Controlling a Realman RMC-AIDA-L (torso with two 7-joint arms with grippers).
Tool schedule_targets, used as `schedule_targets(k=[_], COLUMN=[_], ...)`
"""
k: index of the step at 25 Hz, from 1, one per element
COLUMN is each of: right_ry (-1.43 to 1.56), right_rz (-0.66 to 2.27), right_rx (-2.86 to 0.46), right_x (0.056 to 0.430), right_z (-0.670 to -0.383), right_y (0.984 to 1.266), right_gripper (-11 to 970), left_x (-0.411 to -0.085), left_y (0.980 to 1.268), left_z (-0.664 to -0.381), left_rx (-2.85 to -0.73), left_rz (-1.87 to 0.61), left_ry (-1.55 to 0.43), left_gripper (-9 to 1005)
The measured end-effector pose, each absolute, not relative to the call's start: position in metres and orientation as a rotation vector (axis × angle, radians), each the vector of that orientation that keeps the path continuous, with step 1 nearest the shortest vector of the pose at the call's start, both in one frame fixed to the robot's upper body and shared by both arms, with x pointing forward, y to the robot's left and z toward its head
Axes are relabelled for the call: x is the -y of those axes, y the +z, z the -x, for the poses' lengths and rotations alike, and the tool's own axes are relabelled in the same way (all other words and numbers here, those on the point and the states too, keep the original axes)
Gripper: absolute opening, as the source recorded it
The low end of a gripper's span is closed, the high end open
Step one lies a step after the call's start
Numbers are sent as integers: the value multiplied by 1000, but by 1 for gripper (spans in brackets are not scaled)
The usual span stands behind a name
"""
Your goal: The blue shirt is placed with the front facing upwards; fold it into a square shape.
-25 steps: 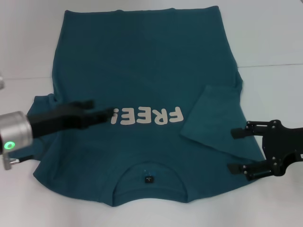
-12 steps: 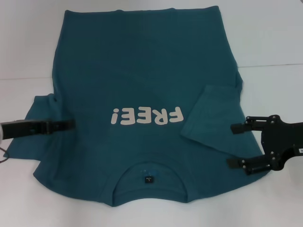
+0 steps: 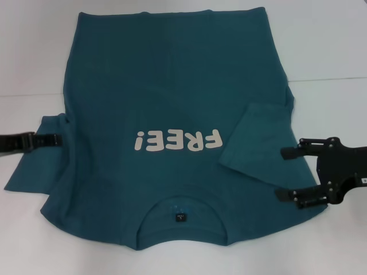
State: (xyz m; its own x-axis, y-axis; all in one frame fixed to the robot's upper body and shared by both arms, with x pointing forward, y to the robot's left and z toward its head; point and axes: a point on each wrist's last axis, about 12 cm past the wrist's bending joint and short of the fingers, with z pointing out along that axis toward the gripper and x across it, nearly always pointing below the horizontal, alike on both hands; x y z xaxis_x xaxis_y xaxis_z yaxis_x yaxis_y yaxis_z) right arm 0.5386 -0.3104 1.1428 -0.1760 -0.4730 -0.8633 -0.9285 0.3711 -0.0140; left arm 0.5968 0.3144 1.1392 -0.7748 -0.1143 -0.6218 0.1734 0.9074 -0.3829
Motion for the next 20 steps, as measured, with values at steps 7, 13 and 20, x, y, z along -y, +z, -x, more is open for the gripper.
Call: schedule_targets(k=[7,13,20], right_ry=[677,679,669], right_rz=[1226,1207,1200], right_rx=[-1794,-1802,-1800], right_x=[309,308,305], right_z=[-540,-541,-542], right_y=[1140,1136,1133], right_gripper=[936,937,937], left_x=[-314,-329,-333], left_y=[1148,1135,1118], left_z=[-588,-578,-576], left_rx=[-2440,-2458,-2468], left_rz=[-39,41,104], left_ry=[-429,-409,-409], left_gripper=[853,840,841])
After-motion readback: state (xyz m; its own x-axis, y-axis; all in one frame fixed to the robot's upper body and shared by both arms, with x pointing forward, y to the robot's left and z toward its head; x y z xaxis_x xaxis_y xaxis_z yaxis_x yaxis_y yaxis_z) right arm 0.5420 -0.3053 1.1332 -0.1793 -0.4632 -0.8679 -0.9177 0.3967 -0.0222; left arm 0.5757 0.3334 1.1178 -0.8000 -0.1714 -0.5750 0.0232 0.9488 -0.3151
